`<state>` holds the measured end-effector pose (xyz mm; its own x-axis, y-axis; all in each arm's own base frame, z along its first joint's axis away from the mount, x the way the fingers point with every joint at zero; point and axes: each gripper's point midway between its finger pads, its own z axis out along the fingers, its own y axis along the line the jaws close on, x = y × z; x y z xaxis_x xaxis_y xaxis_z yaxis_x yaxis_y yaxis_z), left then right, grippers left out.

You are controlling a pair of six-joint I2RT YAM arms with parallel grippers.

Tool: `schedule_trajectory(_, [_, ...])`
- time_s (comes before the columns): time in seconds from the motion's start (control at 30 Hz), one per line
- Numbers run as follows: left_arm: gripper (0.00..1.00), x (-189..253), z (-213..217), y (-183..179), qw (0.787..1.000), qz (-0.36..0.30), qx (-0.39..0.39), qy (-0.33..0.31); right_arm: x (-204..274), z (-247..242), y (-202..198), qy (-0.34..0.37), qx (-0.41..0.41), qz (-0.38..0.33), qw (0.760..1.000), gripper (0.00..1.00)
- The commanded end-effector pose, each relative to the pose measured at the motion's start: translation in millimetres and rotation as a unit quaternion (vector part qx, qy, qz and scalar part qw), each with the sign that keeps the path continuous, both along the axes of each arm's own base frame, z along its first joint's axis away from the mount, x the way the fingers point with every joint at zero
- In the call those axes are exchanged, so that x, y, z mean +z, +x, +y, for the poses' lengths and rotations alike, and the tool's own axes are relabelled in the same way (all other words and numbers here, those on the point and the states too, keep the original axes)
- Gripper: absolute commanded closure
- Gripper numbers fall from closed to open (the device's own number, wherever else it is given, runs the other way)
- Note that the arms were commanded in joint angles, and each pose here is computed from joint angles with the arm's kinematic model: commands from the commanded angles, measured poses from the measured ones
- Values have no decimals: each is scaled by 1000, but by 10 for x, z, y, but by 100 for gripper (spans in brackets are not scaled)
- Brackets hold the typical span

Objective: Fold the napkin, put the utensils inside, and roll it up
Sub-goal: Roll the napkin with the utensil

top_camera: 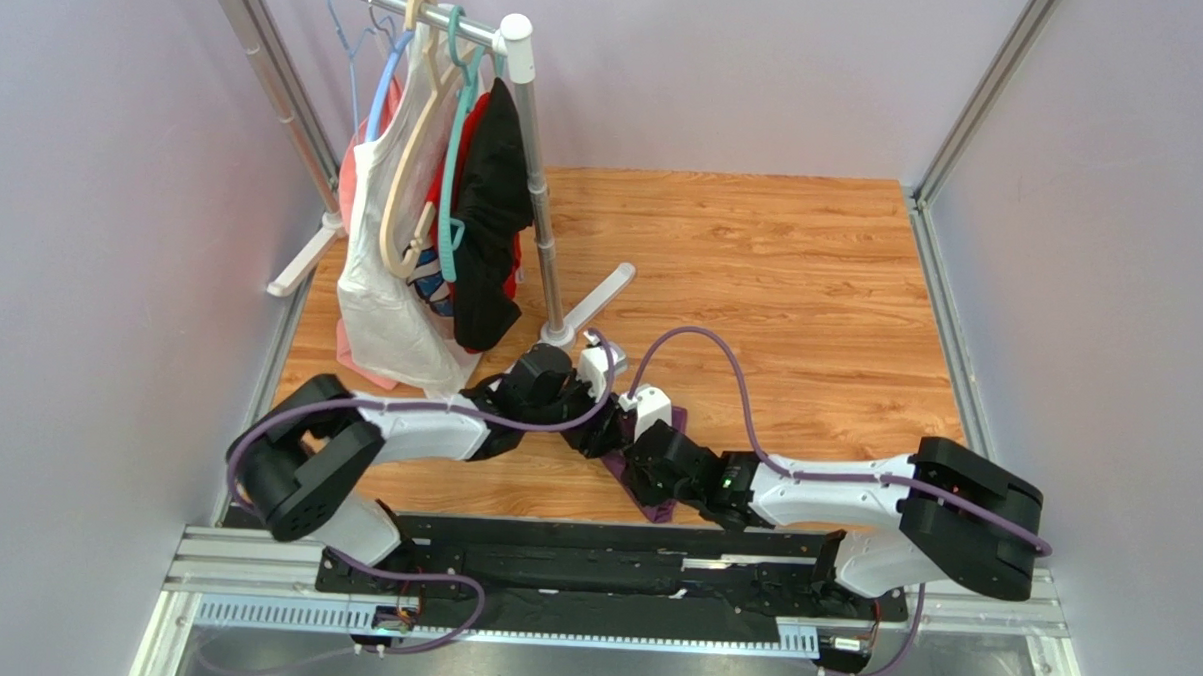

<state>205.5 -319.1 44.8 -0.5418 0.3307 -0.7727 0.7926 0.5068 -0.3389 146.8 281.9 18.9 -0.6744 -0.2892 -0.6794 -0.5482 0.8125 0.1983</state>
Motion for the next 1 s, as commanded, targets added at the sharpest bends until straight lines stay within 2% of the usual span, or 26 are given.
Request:
schedule_trajectory(0.0, [32,231,115,-64,1000,-15,17,-4,-525,-430,-446,-81,12,119,989,100])
schedule_trajectory(0.07, [28,315,190,-65,999,-22,31,-4,-506,-385,-463,-64,20,134,989,100])
schedule_trajectory(0.27, [25,282,434,-56,996,-22,79,26,-393,-287,-487,-12,38,160,986,100])
schedule_trajectory(0.4, [25,293,640,48,988,-16,152,39,-343,-254,-520,25,46,186,981,100])
schedule_trajectory(0.6, [23,450,783,109,982,-19,188,-9,-258,-251,-474,86,43,220,971,100])
schedule_trajectory(0.8, [19,347,928,213,970,15,241,-14,-163,-273,-424,130,45,246,960,100])
schedule_trajectory(0.97, [18,391,852,306,971,25,234,-51,-135,-302,-356,166,43,269,948,100])
